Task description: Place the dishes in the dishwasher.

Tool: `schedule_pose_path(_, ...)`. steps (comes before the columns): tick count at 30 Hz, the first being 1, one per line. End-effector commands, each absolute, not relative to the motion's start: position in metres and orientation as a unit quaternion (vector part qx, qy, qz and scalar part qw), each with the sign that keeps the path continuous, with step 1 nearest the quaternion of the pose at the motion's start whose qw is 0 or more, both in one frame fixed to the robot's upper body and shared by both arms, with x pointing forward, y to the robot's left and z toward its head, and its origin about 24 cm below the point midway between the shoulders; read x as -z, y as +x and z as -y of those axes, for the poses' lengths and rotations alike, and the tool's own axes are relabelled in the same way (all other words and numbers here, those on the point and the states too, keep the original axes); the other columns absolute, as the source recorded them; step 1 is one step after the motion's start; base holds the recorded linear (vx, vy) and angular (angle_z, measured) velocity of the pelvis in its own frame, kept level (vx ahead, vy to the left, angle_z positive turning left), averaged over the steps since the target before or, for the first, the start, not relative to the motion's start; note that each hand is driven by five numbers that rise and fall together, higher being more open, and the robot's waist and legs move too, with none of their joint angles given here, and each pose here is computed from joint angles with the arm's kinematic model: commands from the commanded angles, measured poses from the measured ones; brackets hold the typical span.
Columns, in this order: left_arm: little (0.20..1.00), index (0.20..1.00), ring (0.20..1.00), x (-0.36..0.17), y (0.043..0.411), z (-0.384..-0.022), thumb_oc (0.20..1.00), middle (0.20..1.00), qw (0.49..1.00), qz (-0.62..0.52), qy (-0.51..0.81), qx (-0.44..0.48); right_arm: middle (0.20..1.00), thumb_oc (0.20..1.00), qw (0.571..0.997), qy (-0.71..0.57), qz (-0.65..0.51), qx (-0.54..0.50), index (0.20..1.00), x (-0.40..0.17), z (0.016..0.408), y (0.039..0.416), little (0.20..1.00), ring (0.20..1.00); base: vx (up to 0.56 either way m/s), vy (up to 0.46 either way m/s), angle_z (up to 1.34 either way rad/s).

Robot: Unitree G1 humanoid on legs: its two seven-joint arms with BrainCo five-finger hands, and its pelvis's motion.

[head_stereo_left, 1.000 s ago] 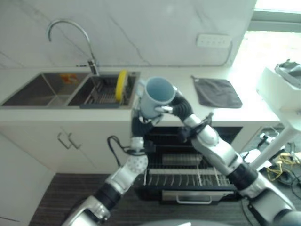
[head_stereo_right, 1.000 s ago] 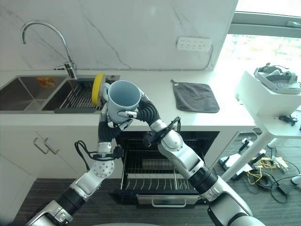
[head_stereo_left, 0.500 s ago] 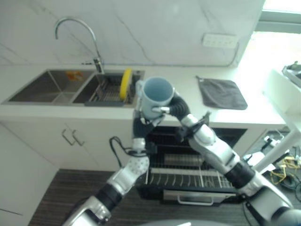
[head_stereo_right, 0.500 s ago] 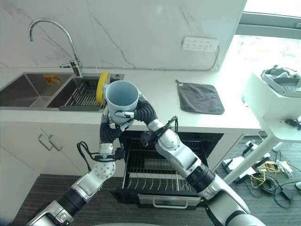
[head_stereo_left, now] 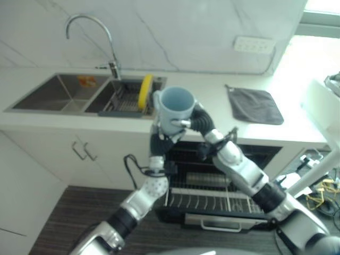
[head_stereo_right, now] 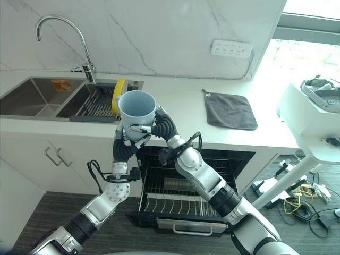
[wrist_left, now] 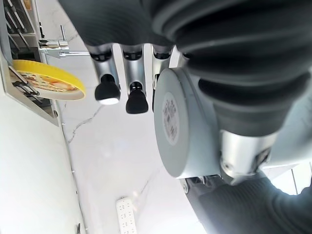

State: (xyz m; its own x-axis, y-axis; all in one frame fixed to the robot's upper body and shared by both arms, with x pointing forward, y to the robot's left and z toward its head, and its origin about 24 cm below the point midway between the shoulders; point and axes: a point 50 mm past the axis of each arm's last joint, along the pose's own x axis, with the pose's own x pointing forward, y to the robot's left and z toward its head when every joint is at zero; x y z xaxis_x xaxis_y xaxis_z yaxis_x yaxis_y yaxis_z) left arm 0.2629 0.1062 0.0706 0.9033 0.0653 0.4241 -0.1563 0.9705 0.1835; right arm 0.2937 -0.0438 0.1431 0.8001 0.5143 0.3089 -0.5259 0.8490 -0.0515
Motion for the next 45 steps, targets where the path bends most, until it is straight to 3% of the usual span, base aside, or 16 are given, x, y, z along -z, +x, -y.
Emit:
schedule_pose_path(1, 0.2, 0.2, 0.2, -0.092, 0.266, -0.071, 0.2, 0.2, 0.951, 0.285, 0.114, 0.044, 0.2, 0.2, 0.909, 0.048, 0.275, -0.309, 0.2, -0.198, 0.009, 0.29, 0.2, 0.2, 0.0, 0.0, 0.0)
schedule_pose_path(6, 0.2, 0.2, 0.2, -0.088, 0.264, -0.073, 0.2, 0.2, 0.952, 0.279, 0.12, 0.043, 0.2, 0.2, 0.913, 0.071, 0.285, -0.284, 0.2, -0.2, 0.014, 0.291, 0.2, 0.2, 0.0, 0.0, 0.0)
schedule_pose_path(7, 0.514, 0.514, 0.514, -0.088, 0.264, -0.072, 0.514, 0.514, 0.951, 0.279, 0.124, 0.044, 0.2, 0.2, 0.914, 0.078, 0.287, -0.276, 0.2, -0.201, 0.015, 0.291, 0.2, 0.2, 0.0, 0.0, 0.0)
schedule_pose_path(8, 1.0, 1.0, 1.0, -0.088, 0.265, -0.071, 1.0, 1.0, 0.951, 0.277, 0.127, 0.047, 0.2, 0.2, 0.916, 0.084, 0.289, -0.266, 0.2, -0.201, 0.017, 0.291, 0.2, 0.2, 0.0, 0.0, 0.0)
schedule_pose_path(23, 1.0, 1.0, 1.0, -0.078, 0.266, -0.087, 1.0, 1.0, 0.957, 0.25, 0.149, 0.004, 0.2, 0.2, 0.916, 0.141, 0.344, -0.152, 0.2, -0.211, 0.063, 0.293, 0.2, 0.2, -0.02, 0.003, 0.0)
schedule_pose_path(33, 1.0, 1.0, 1.0, -0.047, 0.26, -0.12, 1.0, 1.0, 0.961, 0.166, 0.222, 0.012, 0.2, 0.2, 0.918, 0.139, 0.354, -0.115, 0.2, -0.207, 0.111, 0.285, 0.2, 0.2, -0.03, -0.002, 0.02)
schedule_pose_path(37, 1.0, 1.0, 1.0, -0.032, 0.246, -0.128, 1.0, 1.0, 0.945, 0.151, 0.271, 0.1, 0.2, 0.2, 0.928, 0.138, 0.324, -0.12, 0.2, -0.183, 0.133, 0.273, 0.2, 0.2, -0.03, 0.02, -0.12)
schedule_pose_path(40, 1.0, 1.0, 1.0, -0.019, 0.234, -0.122, 1.0, 1.0, 0.906, 0.161, 0.343, 0.191, 0.2, 0.2, 0.936, 0.128, 0.303, -0.122, 0.2, -0.165, 0.146, 0.267, 0.2, 0.2, 0.01, 0.021, -0.27)
schedule_pose_path(45, 1.0, 1.0, 1.0, -0.001, 0.219, -0.11, 1.0, 1.0, 0.874, 0.161, 0.374, 0.265, 0.2, 0.2, 0.941, 0.125, 0.284, -0.135, 0.2, -0.152, 0.152, 0.263, 0.2, 0.2, 0.01, 0.025, -0.23)
